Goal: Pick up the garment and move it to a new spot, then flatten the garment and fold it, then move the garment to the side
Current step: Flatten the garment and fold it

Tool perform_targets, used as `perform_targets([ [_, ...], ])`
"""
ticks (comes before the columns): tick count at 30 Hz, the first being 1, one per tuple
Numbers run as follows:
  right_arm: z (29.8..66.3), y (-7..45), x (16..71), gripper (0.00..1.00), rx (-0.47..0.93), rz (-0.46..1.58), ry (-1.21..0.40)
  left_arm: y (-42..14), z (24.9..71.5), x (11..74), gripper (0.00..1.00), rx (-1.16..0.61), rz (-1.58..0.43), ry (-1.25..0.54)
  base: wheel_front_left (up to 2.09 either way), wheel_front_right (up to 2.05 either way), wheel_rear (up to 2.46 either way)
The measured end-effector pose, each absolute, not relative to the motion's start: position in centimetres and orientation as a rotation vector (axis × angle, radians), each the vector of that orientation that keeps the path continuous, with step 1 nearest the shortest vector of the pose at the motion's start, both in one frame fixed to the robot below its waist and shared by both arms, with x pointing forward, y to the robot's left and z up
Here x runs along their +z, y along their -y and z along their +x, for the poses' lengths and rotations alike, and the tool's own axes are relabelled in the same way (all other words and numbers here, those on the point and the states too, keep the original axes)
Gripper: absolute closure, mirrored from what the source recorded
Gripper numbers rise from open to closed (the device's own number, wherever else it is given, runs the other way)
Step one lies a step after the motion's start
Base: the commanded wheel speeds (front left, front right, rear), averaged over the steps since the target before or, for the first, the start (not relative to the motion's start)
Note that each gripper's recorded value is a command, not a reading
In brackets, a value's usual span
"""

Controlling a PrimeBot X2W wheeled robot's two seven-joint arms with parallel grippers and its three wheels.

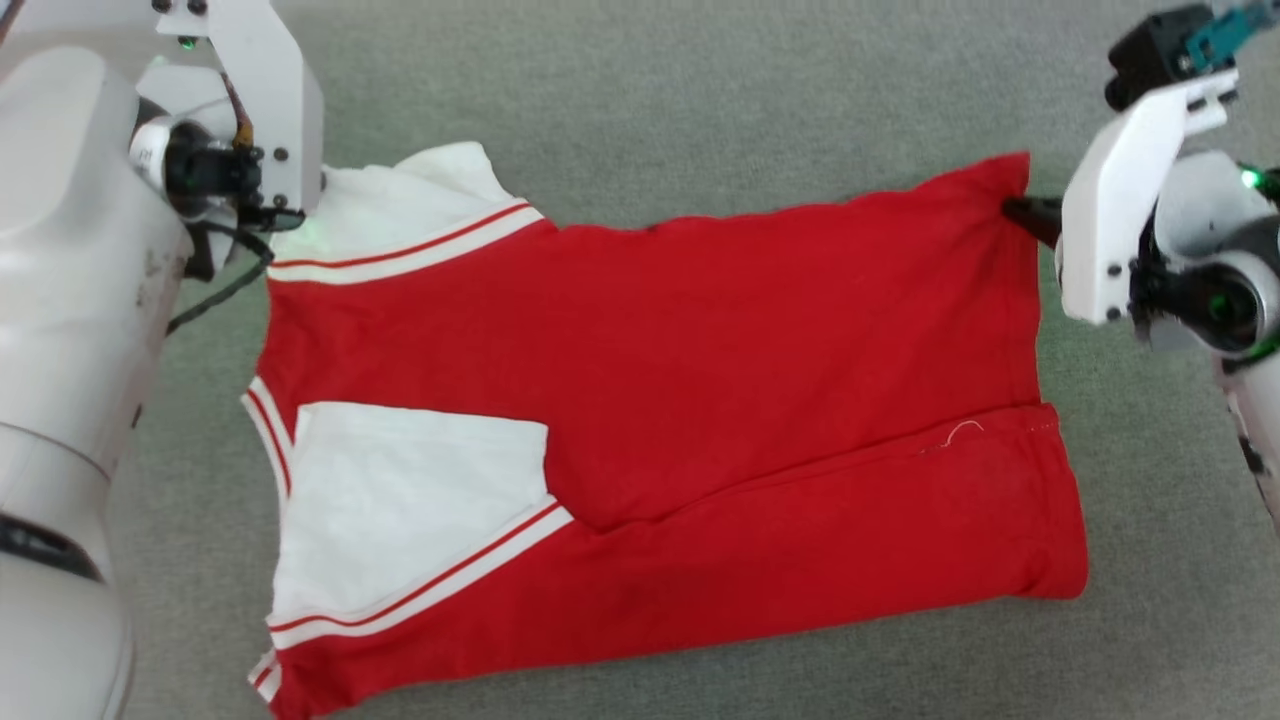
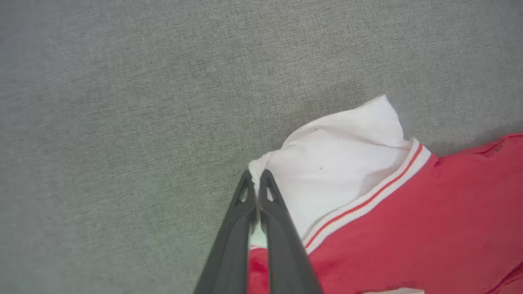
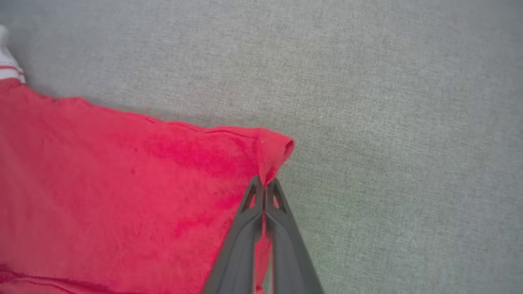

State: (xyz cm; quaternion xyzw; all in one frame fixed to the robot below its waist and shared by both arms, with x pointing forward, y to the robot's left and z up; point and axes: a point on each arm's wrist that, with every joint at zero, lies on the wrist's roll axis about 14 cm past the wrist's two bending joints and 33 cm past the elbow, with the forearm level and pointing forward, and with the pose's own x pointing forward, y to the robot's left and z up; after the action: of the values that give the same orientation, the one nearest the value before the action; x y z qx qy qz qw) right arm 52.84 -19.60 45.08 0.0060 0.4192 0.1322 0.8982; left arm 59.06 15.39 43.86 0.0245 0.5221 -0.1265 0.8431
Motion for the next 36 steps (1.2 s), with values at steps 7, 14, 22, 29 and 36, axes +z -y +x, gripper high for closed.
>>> perform_targets([
  [7, 51.1, 19.3, 46.6, 1.0, 0.33, -0.006, -0.805, -16.8, 57.6, 46.6, 1.0, -0.269, 0.083, -1.067, 0.0, 0.0, 0.0],
  [14, 48.3, 19.1, 47.5, 1.0, 0.372, -0.015, -0.78, -18.2, 55.2, 48.4, 1.0, -0.261, 0.117, -1.049, 0.0, 0.0, 0.0],
  [22, 44.1, 18.8, 47.5, 1.0, 0.42, -0.027, -0.798, -19.3, 48.8, 47.2, 1.0, -0.234, 0.133, -1.14, 0.0, 0.0, 0.0],
  [29, 40.9, 19.3, 45.8, 1.0, 0.409, 0.009, -0.879, -18.2, 41.2, 46.1, 1.0, -0.26, 0.12, -1.263, 0.0, 0.0, 0.0],
  [36, 38.6, 18.2, 43.7, 1.0, 0.422, 0.027, -0.965, -17.1, 37.3, 44.7, 1.0, -0.283, 0.099, -1.371, 0.0, 0.0, 0.0],
])
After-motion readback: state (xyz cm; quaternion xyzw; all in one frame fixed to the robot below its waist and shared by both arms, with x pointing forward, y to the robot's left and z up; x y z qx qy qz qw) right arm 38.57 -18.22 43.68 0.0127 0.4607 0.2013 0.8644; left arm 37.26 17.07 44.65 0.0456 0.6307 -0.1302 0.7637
